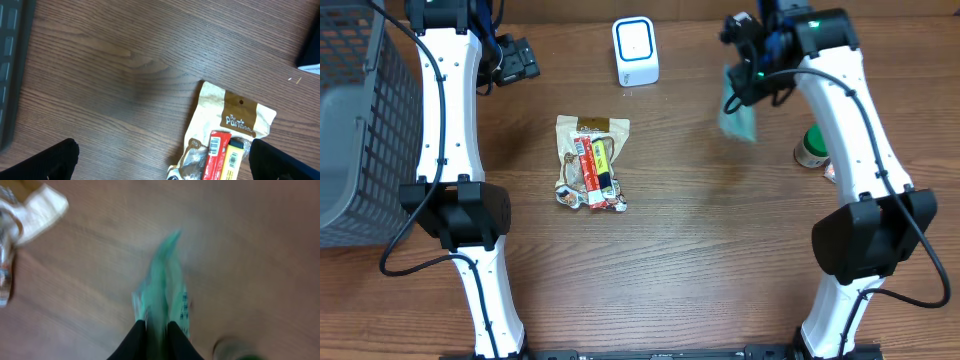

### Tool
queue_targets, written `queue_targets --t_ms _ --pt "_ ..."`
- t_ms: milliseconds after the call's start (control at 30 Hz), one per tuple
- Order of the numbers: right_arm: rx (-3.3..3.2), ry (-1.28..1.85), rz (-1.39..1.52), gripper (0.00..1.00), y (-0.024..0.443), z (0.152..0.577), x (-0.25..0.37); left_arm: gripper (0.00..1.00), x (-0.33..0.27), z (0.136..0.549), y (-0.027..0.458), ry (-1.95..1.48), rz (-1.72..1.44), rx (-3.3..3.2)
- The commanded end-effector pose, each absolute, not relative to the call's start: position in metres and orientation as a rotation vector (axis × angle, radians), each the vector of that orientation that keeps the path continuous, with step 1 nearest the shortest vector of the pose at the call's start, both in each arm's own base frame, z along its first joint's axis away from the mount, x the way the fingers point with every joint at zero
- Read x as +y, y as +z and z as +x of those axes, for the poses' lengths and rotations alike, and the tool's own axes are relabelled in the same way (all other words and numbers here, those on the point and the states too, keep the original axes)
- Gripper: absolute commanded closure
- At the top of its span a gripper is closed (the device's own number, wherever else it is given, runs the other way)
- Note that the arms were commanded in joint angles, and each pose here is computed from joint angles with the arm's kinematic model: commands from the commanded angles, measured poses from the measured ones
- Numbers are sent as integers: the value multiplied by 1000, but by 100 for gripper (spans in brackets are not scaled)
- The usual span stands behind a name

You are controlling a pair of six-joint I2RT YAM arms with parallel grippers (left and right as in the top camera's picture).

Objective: Scan the item barcode
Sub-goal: 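Move the pack right and set it down near the jar, then move the right gripper left and grasp the yellow bar in the snack bag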

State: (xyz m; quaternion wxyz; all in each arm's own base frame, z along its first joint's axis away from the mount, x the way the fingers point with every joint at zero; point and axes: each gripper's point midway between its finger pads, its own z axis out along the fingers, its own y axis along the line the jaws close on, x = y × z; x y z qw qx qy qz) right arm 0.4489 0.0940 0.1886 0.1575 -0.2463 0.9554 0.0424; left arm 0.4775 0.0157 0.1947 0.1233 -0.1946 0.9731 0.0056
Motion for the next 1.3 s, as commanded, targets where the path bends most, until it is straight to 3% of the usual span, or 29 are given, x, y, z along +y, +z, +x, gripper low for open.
queue_targets --t_ms 0,200,333,400,467,533,833,1100,1267 --pt "2790 196 -633 86 180 443 77 0 12 479 192 7 -578 2840" --pt "2875 213 -488 96 166 436 41 0 12 479 192 7 -578 2840" --pt "2912 231 -450 96 156 430 31 0 12 479 192 7 -578 2840" --pt "2918 233 -443 89 154 430 29 0 12 479 192 7 -578 2840" --pt "2919 233 -443 70 153 430 29 0 12 479 192 7 -578 2840" --pt "2918 232 -443 63 153 430 29 0 12 479 192 7 -578 2840" --pt "2848 292 -299 63 159 451 38 0 12 479 192 7 -578 2840" --pt "2704 721 -319 64 172 464 110 0 12 479 192 7 -578 2840" --pt "2706 787 -405 63 163 460 160 0 12 479 192 7 -578 2840"
